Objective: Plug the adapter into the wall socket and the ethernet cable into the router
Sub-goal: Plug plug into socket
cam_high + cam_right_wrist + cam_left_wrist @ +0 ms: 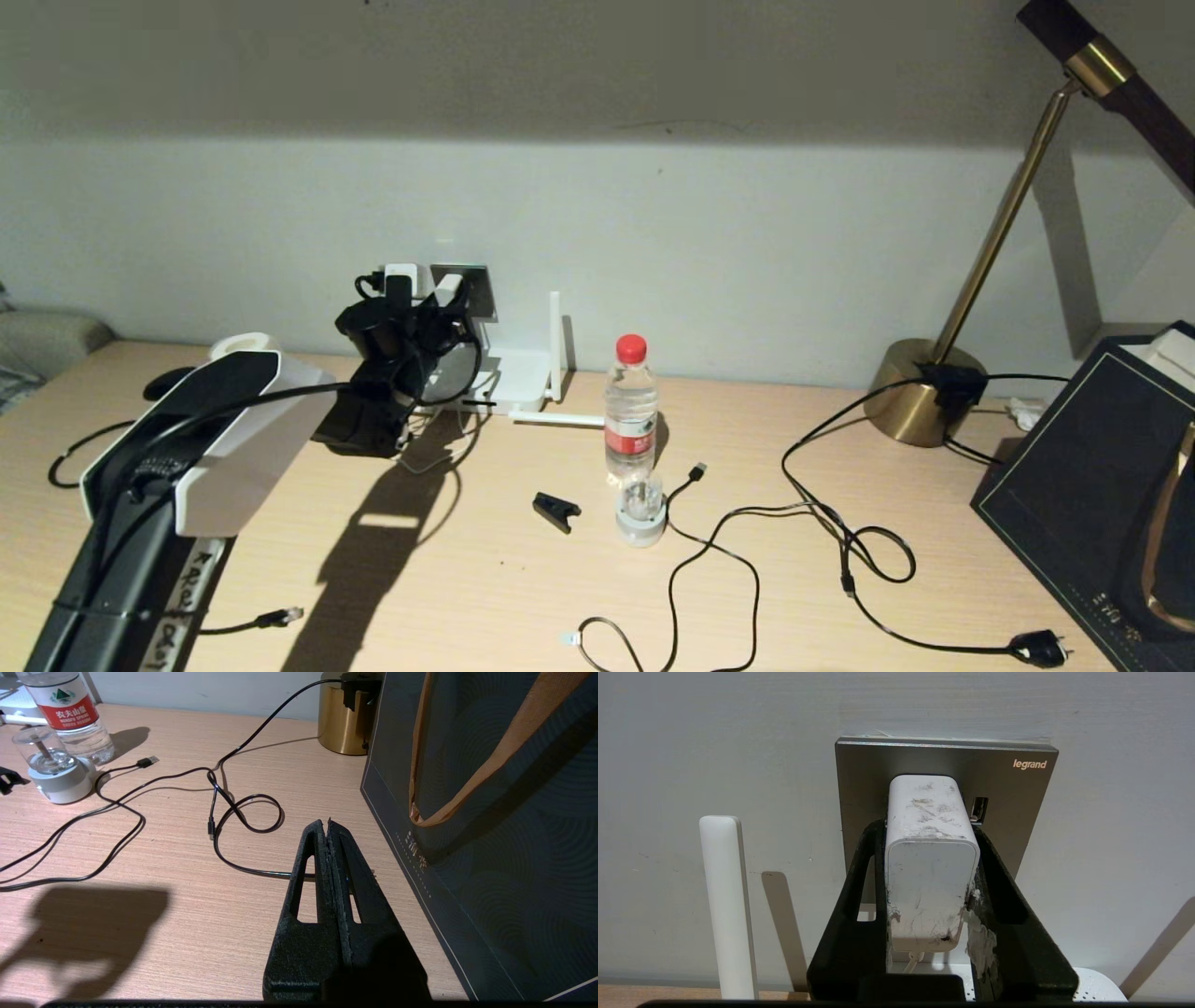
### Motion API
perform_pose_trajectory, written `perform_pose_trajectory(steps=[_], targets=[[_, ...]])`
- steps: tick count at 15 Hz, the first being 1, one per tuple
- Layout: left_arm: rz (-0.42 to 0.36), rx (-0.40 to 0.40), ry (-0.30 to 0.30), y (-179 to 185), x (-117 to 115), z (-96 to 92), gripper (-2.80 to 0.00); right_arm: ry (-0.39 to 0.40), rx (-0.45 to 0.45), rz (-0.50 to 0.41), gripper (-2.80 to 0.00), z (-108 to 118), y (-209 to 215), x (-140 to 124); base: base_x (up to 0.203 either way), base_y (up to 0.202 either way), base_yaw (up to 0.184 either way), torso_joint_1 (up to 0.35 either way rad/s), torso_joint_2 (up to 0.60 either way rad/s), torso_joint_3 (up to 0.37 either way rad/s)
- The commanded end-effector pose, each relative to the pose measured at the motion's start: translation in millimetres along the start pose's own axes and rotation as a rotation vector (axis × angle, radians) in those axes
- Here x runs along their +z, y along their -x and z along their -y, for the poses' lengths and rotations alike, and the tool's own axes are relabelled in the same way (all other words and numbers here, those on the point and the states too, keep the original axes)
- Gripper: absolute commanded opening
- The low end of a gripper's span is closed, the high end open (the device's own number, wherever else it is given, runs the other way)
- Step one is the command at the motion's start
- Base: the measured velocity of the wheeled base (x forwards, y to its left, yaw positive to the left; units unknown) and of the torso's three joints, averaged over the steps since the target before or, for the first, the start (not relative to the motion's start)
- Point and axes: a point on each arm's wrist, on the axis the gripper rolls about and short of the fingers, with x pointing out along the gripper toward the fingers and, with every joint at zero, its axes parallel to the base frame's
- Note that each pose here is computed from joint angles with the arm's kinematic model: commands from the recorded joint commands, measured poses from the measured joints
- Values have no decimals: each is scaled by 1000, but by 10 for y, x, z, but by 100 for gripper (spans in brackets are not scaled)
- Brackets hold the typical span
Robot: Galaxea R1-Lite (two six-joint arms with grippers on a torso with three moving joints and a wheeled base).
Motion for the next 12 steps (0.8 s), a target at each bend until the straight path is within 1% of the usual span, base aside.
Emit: perform_pose_trajectory(steps=[1,5,12], targets=[[-6,13,-1,1,-23,-1,-280,0,0,-6,-280,0,-4,-12,0,0,0,0,0,0],[-19,30,-2,1,-35,-4,-280,0,0,-6,-280,0,-4,-12,0,0,0,0,0,0],[-17,27,-3,-1,-14,4,-280,1,0,-5,-280,0,-4,-11,0,0,0,0,0,0]])
